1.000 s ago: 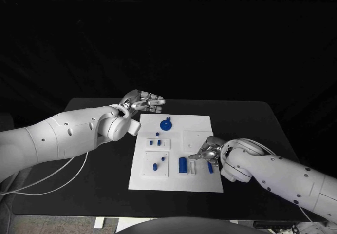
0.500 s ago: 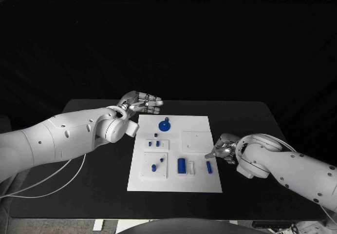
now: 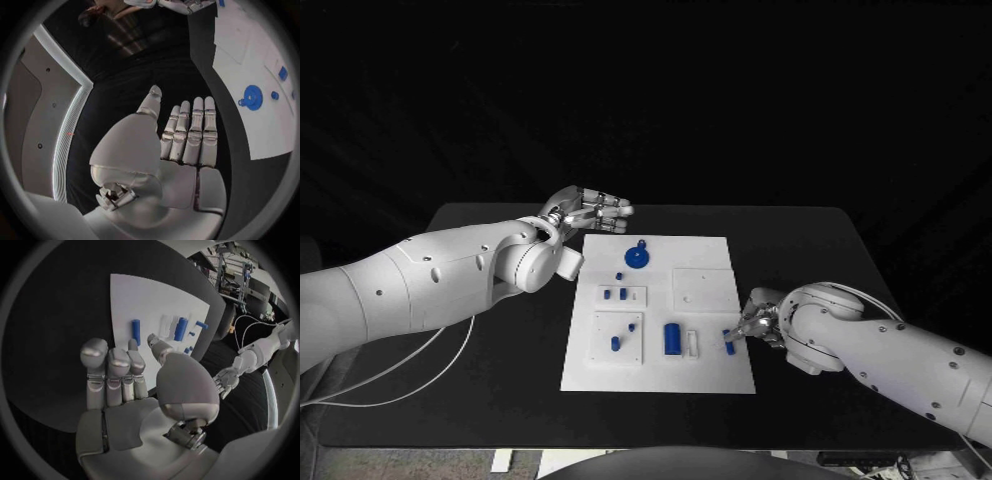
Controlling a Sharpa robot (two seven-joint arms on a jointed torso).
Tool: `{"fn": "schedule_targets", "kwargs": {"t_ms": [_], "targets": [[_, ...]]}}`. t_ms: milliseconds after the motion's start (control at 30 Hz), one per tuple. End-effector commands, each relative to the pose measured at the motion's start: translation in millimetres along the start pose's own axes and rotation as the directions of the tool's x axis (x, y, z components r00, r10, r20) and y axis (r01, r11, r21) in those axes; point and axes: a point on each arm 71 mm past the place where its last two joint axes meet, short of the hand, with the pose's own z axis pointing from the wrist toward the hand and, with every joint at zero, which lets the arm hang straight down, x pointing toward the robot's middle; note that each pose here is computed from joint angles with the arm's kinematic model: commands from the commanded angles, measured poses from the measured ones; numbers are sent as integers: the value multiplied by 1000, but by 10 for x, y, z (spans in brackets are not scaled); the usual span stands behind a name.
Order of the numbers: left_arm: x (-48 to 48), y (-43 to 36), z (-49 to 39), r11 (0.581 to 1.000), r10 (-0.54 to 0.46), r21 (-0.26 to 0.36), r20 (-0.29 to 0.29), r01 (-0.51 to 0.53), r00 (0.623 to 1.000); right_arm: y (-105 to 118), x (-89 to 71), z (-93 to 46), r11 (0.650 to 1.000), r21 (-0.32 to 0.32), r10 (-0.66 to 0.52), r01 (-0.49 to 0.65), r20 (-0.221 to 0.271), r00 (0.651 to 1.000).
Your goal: Assemble the parts on the task board
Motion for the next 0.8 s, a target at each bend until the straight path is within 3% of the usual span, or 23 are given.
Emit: {"fn": "schedule_targets", "kwargs": {"t_ms": [33, 800], "targets": [[32, -10, 2, 1000, -5, 8, -19, 5, 1000, -18, 42, 37, 997, 31, -74, 74, 4, 997], [40, -9, 2, 1000, -7, 6, -26, 7, 1000, 89, 283, 226, 986, 53, -162, 160, 36, 986]]}}
